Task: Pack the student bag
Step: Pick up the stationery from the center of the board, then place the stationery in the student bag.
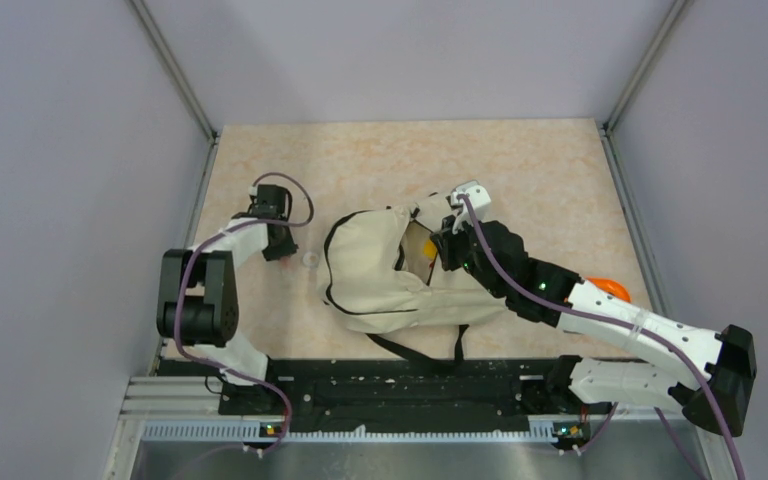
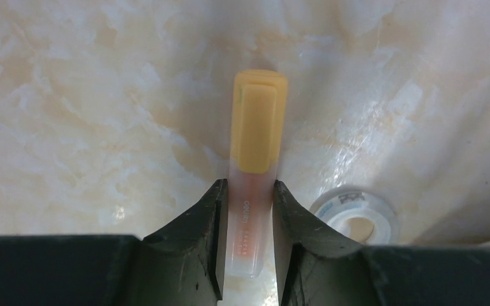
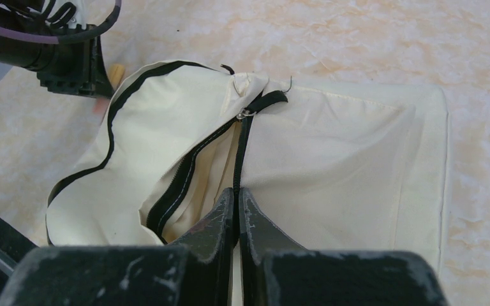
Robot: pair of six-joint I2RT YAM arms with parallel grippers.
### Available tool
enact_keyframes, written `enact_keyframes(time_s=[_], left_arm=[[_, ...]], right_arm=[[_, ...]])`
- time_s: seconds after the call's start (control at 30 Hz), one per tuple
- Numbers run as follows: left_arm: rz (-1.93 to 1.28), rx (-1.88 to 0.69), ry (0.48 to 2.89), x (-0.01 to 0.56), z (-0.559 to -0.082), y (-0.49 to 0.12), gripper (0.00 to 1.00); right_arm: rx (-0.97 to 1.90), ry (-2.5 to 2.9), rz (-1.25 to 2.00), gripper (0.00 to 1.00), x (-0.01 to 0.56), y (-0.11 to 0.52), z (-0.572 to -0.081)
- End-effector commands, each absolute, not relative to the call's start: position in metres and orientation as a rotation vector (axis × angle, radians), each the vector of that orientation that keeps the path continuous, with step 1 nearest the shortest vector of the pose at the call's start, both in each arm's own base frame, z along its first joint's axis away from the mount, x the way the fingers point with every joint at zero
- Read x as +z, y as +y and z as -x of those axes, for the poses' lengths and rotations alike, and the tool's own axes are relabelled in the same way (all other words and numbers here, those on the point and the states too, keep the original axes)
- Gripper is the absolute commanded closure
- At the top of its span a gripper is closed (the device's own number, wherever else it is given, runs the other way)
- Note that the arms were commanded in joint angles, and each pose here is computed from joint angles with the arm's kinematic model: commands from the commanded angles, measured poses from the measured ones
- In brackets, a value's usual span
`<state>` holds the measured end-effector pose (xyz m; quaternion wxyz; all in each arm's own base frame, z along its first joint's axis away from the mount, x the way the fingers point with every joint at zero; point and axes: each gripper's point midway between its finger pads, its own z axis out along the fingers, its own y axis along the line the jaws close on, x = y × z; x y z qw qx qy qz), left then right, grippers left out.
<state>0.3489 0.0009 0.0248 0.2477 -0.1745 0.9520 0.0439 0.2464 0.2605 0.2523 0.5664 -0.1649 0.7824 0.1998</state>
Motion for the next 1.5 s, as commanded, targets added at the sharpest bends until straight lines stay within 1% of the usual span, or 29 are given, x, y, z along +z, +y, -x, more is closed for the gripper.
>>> enact_keyframes(time_s=[0.0,0.1,0.2,0.3,0.33,0.43,0.53,0.67,0.83,0.93,1.17,1.47], left_arm=[[0.506,0.102,2.467,0.061,-0.348,0.006,0.81],[0.477,0.008,2.418,0.082,-0.340,-0.005,0.82],[0.394,-0.188,2.362,0.108,-0.329,-0.034,0.82],[0.283,-0.536,2.316,0.134,-0.309,-0.087,0.82],[0.237,-0.617,2.303,0.143,-0.302,-0.104,0.83],[0.070,-0.781,2.270,0.171,-0.277,-0.159,0.83],[-0.072,-1.008,2.209,0.207,-0.250,-0.208,0.83],[-0.190,-1.228,2.100,0.248,-0.223,-0.247,0.83],[-0.283,-1.327,2.093,0.260,-0.204,-0.275,0.83],[-0.319,-1.359,2.103,0.259,-0.200,-0.290,0.83],[-0.305,-1.337,2.170,0.241,-0.214,-0.308,0.85],[-0.232,-1.300,2.160,0.241,-0.243,-0.322,0.85]], right_arm=[[0.542,1.712,0.311,1.00,0.297,0.264,-0.251],[0.546,1.710,0.311,1.00,0.297,0.264,-0.251],[0.553,1.710,0.313,1.00,0.297,0.265,-0.250],[0.560,1.707,0.313,1.00,0.298,0.267,-0.250],[0.563,1.706,0.314,1.00,0.298,0.267,-0.250],[0.569,1.707,0.322,1.00,0.298,0.270,-0.250],[0.578,1.710,0.329,1.00,0.298,0.272,-0.249],[0.590,1.709,0.326,1.00,0.298,0.273,-0.249],[0.609,1.705,0.329,1.00,0.300,0.275,-0.247],[0.611,1.707,0.330,1.00,0.300,0.275,-0.247],[0.623,1.707,0.336,1.00,0.300,0.277,-0.246],[0.624,1.700,0.333,1.00,0.302,0.276,-0.245]])
